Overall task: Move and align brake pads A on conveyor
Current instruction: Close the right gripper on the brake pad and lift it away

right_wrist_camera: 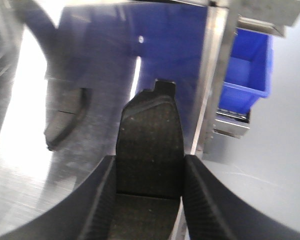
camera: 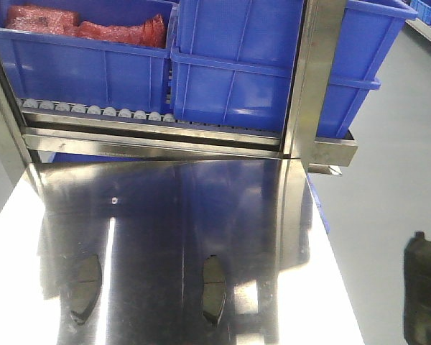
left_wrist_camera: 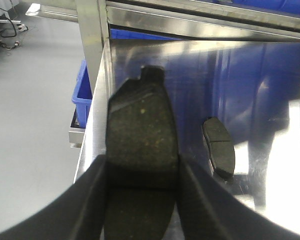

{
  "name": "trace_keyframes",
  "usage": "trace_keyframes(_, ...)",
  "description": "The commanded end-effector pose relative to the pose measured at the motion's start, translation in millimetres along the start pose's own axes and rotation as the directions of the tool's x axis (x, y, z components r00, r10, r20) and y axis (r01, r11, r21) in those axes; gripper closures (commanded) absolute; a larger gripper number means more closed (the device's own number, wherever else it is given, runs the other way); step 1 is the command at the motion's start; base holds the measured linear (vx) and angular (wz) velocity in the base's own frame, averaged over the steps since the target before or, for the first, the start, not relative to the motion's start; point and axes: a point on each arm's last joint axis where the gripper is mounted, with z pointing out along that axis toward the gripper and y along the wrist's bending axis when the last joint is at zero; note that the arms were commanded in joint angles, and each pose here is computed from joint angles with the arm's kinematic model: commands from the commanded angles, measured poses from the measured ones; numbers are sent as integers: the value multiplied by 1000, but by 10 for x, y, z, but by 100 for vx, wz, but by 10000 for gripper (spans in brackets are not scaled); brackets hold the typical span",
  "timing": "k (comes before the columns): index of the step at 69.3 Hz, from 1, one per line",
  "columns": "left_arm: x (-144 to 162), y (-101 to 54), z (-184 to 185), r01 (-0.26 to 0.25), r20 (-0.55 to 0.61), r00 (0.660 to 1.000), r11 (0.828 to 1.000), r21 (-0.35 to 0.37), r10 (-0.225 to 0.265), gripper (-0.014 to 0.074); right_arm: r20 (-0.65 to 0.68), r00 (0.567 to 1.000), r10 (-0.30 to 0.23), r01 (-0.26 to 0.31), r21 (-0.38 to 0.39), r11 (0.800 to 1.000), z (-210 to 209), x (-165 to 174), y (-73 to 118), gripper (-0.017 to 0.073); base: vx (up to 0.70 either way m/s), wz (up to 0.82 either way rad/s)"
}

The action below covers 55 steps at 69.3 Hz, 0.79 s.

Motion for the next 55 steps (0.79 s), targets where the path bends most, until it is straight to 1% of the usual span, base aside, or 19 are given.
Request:
trace_keyframes(1,-155,-8,-45,-4,106,994,1000,8,3,599,123,992,-7,2,41,999,-98,-33,-49,569,0,0)
trace_keyframes(10,-155,-8,-45,-4,106,994,1000,8,3,599,130,991,-26,13,105,994,-170,80,-107,569,0,0)
trace_keyframes(17,-155,-8,-45,-4,106,994,1000,8,3,599,136,989,-50,28,165,986,-225,137,-148,569,0,0)
trace_keyframes(23,-155,-8,-45,-4,106,994,1000,8,3,599,139,986,-93,64,198,978,-264,155,-164,567,0,0)
trace_keyframes(27,-155,-8,-45,-4,106,994,1000,8,3,599,139,984,-110,78,216,973,-278,160,-175,568,0,0)
trace_keyframes(31,-155,-8,-45,-4,106,994,1000,8,3,599,141,983,-117,84,223,971,-287,163,-179,566,0,0)
trace_keyframes(55,-155,-8,-45,-4,106,994,1000,8,3,599,151,982,-111,76,219,973,-288,156,-175,566,0,0)
